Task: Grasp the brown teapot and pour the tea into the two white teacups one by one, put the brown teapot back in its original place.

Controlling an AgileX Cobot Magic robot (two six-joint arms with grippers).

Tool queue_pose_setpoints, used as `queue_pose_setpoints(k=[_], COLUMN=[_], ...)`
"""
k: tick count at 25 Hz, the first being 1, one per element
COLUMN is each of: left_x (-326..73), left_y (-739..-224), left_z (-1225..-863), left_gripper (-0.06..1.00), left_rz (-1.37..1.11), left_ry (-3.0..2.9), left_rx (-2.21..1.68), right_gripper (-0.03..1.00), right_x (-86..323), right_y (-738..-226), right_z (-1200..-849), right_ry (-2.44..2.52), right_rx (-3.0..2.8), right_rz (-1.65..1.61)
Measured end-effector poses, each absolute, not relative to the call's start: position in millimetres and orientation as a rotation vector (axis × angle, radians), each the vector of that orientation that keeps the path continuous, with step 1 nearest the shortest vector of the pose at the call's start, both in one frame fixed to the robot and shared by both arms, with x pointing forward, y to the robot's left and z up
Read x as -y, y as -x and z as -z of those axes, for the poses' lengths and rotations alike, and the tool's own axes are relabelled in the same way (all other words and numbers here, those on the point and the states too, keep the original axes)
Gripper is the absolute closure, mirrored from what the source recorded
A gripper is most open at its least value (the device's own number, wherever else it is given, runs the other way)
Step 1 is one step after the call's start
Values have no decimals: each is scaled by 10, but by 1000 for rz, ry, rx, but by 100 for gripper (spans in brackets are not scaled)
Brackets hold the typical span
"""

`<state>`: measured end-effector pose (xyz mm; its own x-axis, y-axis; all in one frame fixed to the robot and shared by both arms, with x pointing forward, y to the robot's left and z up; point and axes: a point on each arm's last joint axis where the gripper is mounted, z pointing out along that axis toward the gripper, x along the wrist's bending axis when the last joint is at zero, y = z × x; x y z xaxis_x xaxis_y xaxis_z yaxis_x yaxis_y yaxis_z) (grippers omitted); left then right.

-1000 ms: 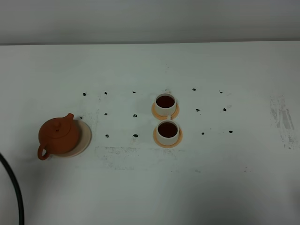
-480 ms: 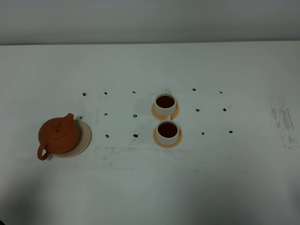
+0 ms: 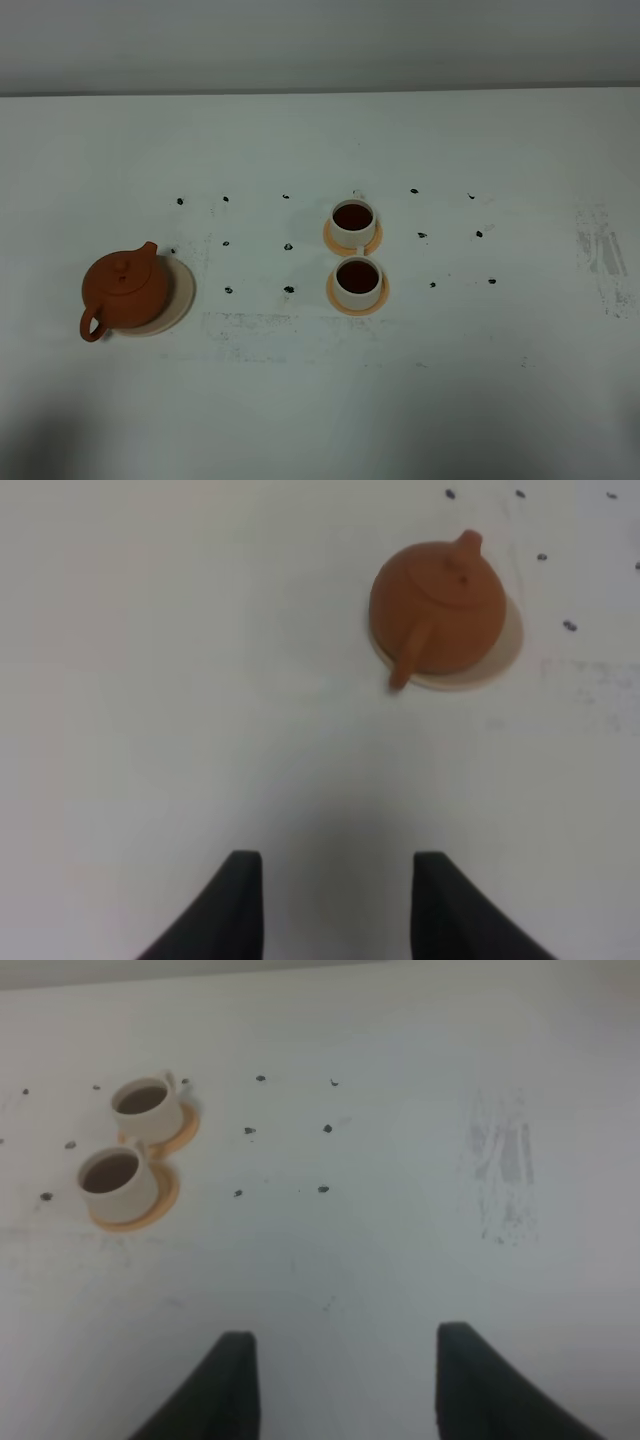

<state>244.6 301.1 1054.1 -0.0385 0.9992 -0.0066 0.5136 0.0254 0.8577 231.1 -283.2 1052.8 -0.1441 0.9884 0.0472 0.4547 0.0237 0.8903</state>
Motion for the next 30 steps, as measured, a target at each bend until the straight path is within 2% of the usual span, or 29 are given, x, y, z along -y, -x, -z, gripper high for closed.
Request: queue_pose_setpoints(k=[30], left_x=[-3005], left_y=[-2323], left_z=[-10540], left_gripper=[56], left_rz=[-969], left_ry=[-1512], left_rx=[-1577], right_gripper=[54], right_x=[2829], right_y=[-2311], right_z=[-10528], right_ry=[-1485], right_rx=[-1669], right_rz=[-1075])
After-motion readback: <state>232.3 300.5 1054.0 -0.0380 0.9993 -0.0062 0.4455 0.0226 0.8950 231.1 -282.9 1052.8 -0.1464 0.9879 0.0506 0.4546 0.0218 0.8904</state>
